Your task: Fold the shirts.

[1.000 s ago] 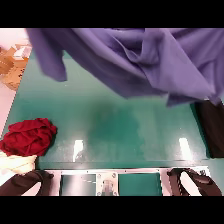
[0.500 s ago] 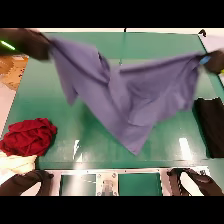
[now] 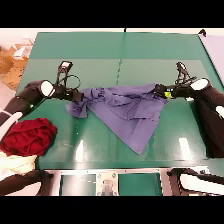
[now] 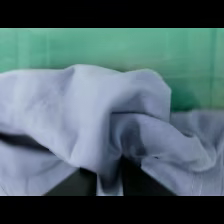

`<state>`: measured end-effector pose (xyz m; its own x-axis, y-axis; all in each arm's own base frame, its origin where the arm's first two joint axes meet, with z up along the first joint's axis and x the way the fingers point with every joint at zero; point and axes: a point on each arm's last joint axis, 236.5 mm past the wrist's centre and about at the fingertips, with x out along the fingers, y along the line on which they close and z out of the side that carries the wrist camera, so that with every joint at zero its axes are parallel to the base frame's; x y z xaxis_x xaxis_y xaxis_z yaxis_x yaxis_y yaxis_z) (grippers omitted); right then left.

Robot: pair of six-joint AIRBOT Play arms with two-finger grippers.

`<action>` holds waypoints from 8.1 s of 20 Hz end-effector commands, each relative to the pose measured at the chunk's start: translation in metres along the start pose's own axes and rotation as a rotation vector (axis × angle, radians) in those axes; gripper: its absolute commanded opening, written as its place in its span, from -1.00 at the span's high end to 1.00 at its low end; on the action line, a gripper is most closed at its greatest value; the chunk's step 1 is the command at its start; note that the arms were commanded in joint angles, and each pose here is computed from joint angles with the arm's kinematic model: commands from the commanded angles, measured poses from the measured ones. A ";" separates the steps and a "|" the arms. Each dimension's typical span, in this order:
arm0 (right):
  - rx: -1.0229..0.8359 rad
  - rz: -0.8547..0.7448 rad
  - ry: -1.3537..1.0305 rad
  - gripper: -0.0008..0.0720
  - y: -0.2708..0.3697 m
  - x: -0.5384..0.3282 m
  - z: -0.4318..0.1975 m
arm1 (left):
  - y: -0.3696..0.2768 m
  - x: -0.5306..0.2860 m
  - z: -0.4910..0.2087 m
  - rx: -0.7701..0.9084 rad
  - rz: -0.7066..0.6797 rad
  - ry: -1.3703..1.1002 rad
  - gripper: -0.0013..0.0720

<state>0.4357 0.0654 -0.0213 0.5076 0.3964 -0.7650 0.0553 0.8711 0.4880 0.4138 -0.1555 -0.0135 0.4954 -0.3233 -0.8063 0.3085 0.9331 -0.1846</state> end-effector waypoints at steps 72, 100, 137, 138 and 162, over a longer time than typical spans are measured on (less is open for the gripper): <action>-0.047 -0.023 -0.627 0.93 0.112 -0.414 0.098 | -0.076 -0.394 0.183 0.201 -0.297 -0.721 0.92; 0.350 0.041 -0.290 0.93 -0.081 -0.044 0.140 | 0.084 -0.029 0.178 -0.376 -0.173 -0.310 0.91; 0.411 -0.291 0.423 0.07 -0.171 -0.100 -0.035 | 0.031 -0.070 -0.083 -0.526 -0.245 0.618 -0.49; 0.459 -0.293 0.448 0.07 -0.168 -0.105 -0.062 | 0.026 -0.075 -0.102 -0.537 -0.231 0.617 -0.49; 0.708 -0.013 0.135 0.93 -0.110 -0.040 -0.116 | -0.080 -0.026 -0.169 -0.665 -0.351 0.254 0.91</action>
<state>0.3123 -0.0128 -0.1007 0.4127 0.4209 -0.8078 0.6596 0.4735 0.5837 0.2379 -0.1886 -0.0861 0.2551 -0.6140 -0.7469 -0.2465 0.7057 -0.6643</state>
